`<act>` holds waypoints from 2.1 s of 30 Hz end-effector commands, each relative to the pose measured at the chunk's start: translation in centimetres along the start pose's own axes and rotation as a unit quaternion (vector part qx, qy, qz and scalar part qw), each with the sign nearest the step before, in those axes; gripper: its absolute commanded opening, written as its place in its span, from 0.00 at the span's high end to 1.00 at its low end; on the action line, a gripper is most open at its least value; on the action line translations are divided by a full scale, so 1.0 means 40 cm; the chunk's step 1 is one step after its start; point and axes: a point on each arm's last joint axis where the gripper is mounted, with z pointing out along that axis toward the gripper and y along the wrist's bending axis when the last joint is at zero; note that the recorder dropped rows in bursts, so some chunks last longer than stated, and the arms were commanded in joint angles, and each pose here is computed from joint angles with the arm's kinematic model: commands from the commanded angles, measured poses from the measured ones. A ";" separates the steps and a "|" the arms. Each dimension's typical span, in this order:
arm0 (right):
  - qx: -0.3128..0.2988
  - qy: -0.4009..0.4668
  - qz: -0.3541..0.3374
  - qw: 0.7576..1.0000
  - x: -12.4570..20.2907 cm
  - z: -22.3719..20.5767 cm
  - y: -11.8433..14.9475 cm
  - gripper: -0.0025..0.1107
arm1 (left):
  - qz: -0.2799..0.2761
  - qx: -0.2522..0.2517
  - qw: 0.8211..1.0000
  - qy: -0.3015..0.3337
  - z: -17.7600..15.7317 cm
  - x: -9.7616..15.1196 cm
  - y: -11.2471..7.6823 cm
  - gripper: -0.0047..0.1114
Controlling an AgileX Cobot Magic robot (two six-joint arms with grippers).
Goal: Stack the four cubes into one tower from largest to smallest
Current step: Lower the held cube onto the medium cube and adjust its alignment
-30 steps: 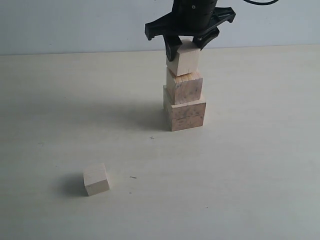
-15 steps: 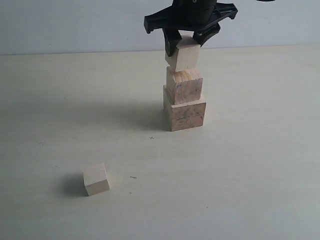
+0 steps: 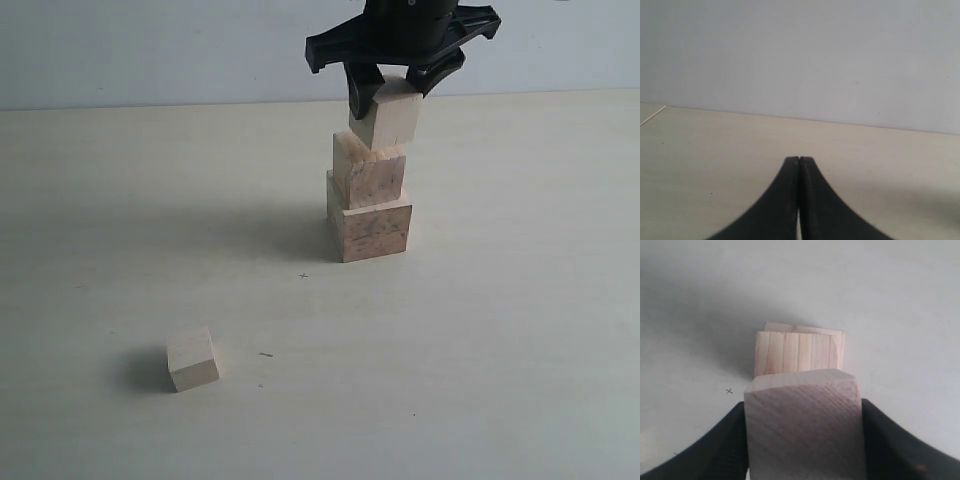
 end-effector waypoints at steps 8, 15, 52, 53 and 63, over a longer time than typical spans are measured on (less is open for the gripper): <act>-0.003 -0.006 0.003 1.000 0.000 -0.009 -0.002 0.98 | -0.003 0.004 1.000 -0.002 -0.001 0.002 -0.001 0.96; -0.001 0.008 0.003 1.000 -0.001 0.024 0.000 0.98 | -0.003 0.004 1.000 -0.002 -0.001 0.002 -0.001 0.96; -0.004 -0.007 0.015 1.000 -0.014 0.049 0.002 0.98 | -0.003 0.004 1.000 -0.002 -0.001 0.002 -0.001 0.96; -0.004 -0.008 0.015 1.000 -0.015 0.049 0.002 0.98 | -0.003 0.004 1.000 -0.002 -0.001 0.002 -0.001 0.96; -0.005 -0.011 0.015 1.000 -0.017 0.054 0.003 0.98 | -0.003 0.004 1.000 -0.002 -0.001 0.002 -0.001 0.96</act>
